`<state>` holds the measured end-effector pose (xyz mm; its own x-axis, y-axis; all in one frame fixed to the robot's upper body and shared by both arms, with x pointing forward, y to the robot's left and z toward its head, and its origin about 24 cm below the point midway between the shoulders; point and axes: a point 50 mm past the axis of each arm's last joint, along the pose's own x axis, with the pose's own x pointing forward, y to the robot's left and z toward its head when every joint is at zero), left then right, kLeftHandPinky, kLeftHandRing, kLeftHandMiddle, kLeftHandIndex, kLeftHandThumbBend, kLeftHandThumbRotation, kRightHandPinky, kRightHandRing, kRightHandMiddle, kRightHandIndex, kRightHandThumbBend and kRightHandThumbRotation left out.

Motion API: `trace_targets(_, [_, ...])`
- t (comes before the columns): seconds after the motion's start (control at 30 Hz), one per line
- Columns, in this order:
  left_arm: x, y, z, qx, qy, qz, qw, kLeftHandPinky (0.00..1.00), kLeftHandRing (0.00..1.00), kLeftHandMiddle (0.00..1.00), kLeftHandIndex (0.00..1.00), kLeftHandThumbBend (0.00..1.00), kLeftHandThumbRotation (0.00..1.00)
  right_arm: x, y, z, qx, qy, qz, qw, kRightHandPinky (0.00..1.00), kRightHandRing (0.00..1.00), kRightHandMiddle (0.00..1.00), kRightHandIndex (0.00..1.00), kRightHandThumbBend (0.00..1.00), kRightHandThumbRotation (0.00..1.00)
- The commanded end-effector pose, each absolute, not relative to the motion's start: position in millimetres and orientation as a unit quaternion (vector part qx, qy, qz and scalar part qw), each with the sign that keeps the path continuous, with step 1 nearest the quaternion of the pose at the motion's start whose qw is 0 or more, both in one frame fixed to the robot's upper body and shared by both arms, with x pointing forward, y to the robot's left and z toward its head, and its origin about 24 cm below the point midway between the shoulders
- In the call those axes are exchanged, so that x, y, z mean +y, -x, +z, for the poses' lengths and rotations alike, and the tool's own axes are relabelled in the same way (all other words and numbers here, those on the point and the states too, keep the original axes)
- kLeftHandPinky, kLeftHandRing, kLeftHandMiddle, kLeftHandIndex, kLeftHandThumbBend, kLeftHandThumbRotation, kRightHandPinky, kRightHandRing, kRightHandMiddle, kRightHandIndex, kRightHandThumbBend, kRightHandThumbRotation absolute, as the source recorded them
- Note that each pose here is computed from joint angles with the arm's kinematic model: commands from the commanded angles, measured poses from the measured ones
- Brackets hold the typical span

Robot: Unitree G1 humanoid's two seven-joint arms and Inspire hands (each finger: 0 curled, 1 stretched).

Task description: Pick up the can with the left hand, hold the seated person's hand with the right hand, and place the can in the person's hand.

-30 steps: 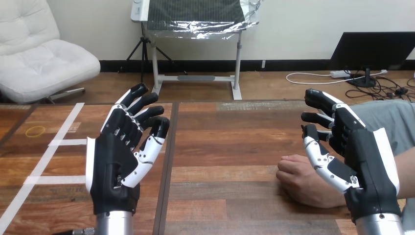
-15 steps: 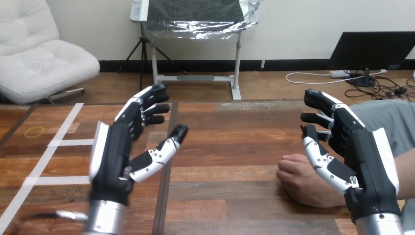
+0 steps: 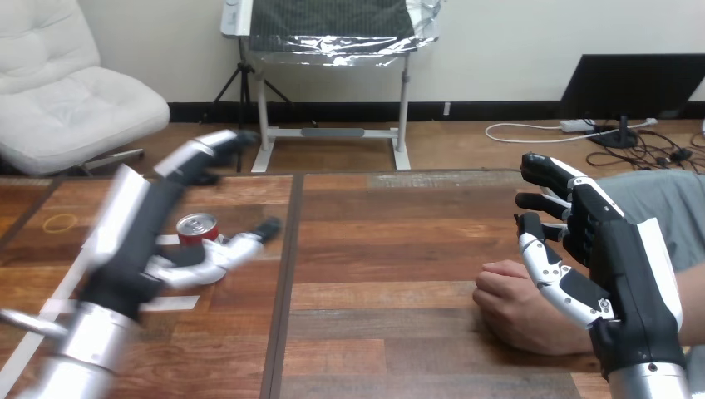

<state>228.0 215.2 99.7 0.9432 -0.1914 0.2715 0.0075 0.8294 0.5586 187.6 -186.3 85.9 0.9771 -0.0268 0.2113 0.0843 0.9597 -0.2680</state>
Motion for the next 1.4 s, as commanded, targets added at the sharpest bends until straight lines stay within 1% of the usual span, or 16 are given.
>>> trace_targets(0.0, [224.8, -237.4, 147.7, -0.221, -0.352, -0.051, 0.908, 0.84, 0.85, 0.85, 0.8, 0.71, 0.2, -186.0, -195.8, 102.0, -0.143, 0.151, -0.022, 0.978, 0.63, 0.77, 0.84, 0.81, 0.22, 0.0])
trace_targets(0.3, [245.1, -244.5, 161.3, -0.185, -0.427, -0.047, 0.884, 0.81, 0.84, 0.85, 0.82, 0.71, 0.18, -185.6, -196.3, 103.3, -0.138, 0.16, -0.02, 0.977, 0.63, 0.77, 0.85, 0.81, 0.22, 0.0])
trace_targets(0.57, [258.2, -254.8, 164.6, -0.148, -0.469, -0.046, 0.87, 0.79, 0.83, 0.84, 0.82, 0.73, 0.14, -186.2, -197.4, 104.1, -0.136, 0.166, -0.018, 0.977, 0.64, 0.78, 0.85, 0.81, 0.22, 0.0])
trace_targets(0.73, [264.4, -263.5, 162.9, -0.13, -0.482, -0.051, 0.865, 0.77, 0.81, 0.83, 0.82, 0.75, 0.09, -186.3, -198.4, 104.8, -0.135, 0.169, -0.016, 0.976, 0.65, 0.78, 0.85, 0.81, 0.23, 0.0])
trace_targets(0.9, [267.8, -272.1, 159.4, -0.115, -0.494, -0.06, 0.86, 0.75, 0.8, 0.82, 0.81, 0.76, 0.07, -186.0, -199.5, 105.5, -0.135, 0.169, -0.014, 0.976, 0.65, 0.78, 0.85, 0.81, 0.23, 0.0])
trace_targets(1.37, [266.3, -296.1, 145.3, -0.052, -0.527, -0.096, 0.843, 0.75, 0.81, 0.83, 0.81, 0.77, 0.12, -185.5, -202.0, 107.5, -0.135, 0.174, -0.008, 0.975, 0.66, 0.78, 0.85, 0.81, 0.23, 0.0])
